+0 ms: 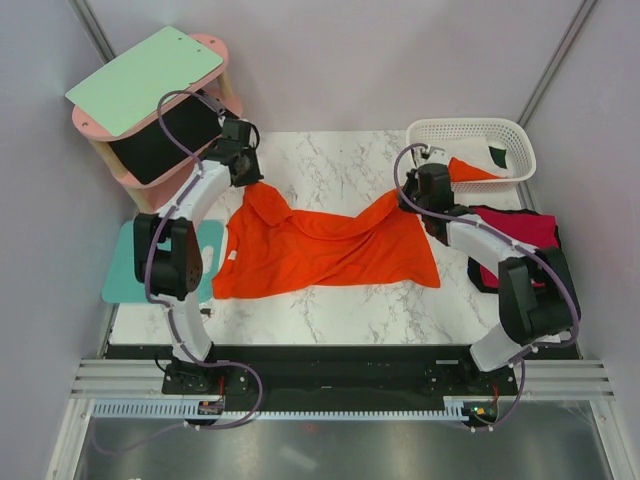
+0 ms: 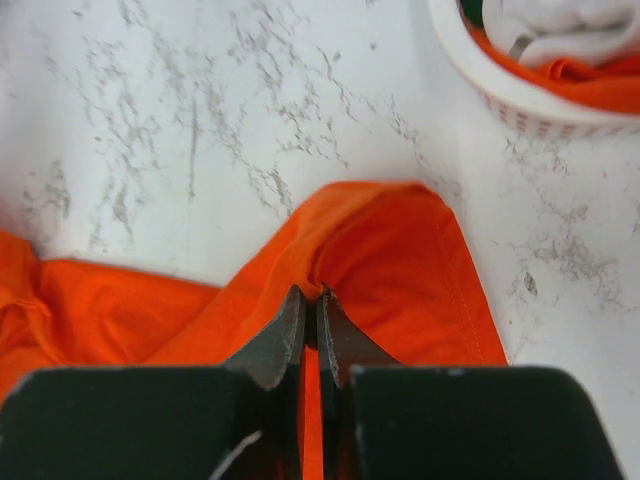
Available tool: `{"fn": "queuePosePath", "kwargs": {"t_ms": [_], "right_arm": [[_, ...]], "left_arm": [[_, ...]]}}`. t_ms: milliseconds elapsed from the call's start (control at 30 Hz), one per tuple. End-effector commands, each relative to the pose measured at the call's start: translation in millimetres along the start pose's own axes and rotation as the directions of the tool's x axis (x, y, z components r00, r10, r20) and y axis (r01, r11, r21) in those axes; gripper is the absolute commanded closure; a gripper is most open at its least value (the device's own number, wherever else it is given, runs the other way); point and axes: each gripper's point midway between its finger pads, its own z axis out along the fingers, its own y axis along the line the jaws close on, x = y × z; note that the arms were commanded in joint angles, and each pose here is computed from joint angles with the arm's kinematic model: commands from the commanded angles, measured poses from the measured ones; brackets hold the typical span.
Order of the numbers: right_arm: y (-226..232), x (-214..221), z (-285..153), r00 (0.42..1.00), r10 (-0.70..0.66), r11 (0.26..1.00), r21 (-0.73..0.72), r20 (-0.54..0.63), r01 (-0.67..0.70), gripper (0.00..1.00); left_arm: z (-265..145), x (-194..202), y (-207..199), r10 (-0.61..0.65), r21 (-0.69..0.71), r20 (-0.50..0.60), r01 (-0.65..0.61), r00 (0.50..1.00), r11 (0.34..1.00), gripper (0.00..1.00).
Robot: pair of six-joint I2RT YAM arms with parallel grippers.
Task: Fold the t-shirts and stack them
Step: Flatten out the tshirt
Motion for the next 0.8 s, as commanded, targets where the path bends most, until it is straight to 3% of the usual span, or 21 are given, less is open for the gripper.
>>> {"fn": "queuePosePath", "kwargs": {"t_ms": [0, 400, 533, 767], "right_arm": [[28, -57, -46, 0.989, -0.009, 0.994, -0.109, 0.146, 0.026, 1.0], [63, -122, -194, 0.914, -0.106, 0.962, -0.191, 0.392, 0.194, 1.0], [67, -132, -248, 0.879, -0.076, 0.943, -0.252, 0.47, 0.216, 1.0], [77, -148, -335, 0.805, -0.004, 0.888, -0.368, 0.594, 0.275, 1.0]], "left_arm": [[-81, -46, -15, -0.075, 0.128, 0.188, 0.052, 0.979, 0.99, 0.98], [-227, -30, -10, -0.16, 0.31, 0.369, 0.041, 0.916, 0.95, 0.98], [-311, -27, 4, -0.207, 0.371, 0.5, 0.008, 0.841, 0.928, 0.98], [-432, -2, 15, -0.268, 0.491, 0.625, -0.103, 0.733, 0.865, 0.98]]}}
